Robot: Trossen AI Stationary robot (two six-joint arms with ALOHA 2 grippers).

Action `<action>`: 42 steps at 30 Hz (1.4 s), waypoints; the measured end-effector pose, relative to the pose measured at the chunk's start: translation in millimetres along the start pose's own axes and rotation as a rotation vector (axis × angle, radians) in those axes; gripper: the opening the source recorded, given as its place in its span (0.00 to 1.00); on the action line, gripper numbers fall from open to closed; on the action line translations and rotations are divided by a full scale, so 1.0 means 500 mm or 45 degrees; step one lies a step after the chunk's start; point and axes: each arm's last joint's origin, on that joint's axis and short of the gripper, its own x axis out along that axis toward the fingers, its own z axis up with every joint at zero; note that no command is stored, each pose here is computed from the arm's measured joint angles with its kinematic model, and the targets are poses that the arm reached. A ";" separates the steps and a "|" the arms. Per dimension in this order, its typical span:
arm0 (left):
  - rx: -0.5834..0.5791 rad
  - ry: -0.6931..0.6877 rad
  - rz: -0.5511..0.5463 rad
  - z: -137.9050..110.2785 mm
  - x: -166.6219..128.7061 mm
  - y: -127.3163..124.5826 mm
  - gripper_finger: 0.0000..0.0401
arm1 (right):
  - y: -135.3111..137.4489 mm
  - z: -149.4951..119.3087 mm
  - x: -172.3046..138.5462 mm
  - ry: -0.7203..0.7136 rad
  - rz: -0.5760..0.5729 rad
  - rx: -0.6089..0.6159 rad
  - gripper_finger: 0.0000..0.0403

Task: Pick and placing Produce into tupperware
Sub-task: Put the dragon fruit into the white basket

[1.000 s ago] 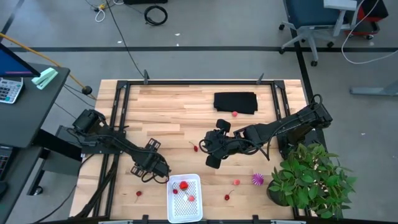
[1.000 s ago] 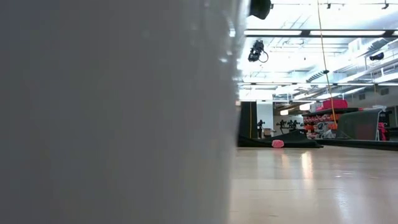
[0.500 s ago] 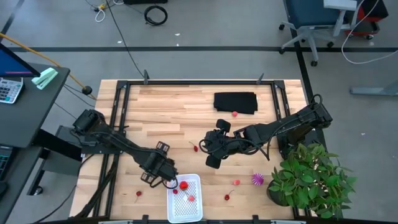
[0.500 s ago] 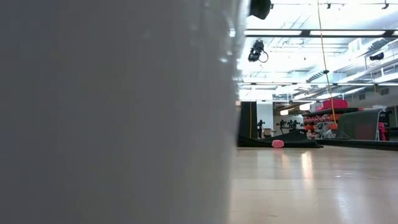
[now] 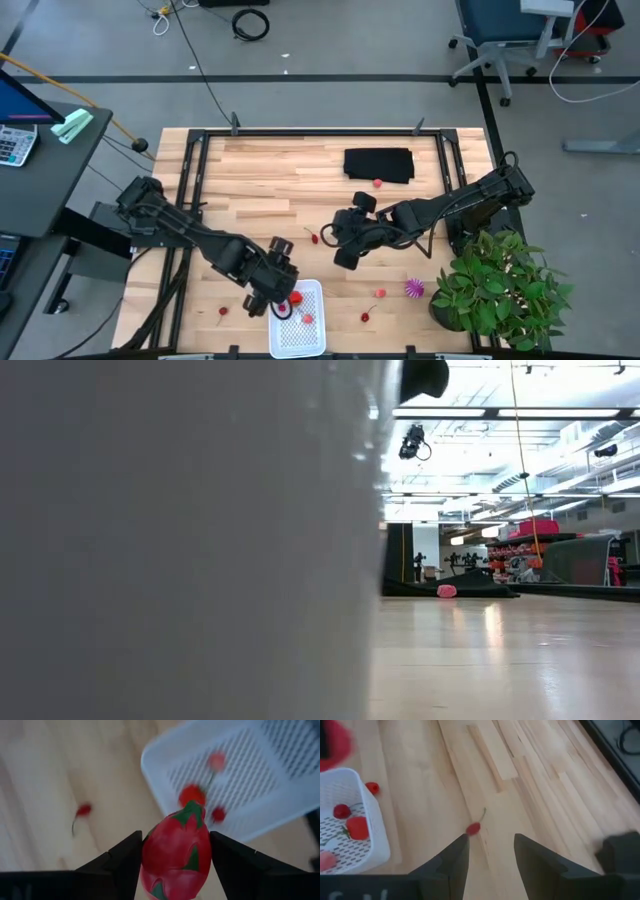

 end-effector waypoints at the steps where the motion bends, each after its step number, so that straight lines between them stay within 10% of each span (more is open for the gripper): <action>1: 0.000 -0.039 -0.010 0.006 -0.002 -0.005 0.56 | -0.001 -0.003 0.000 0.015 -0.010 0.012 0.41; 12: 0.017 -0.428 -0.184 0.041 0.019 -0.073 0.57 | -0.005 -0.010 -0.001 0.059 -0.035 0.057 0.41; 42: -0.217 -0.407 -0.268 -0.098 0.204 -0.101 0.59 | -0.005 -0.009 0.000 0.055 -0.033 0.062 0.41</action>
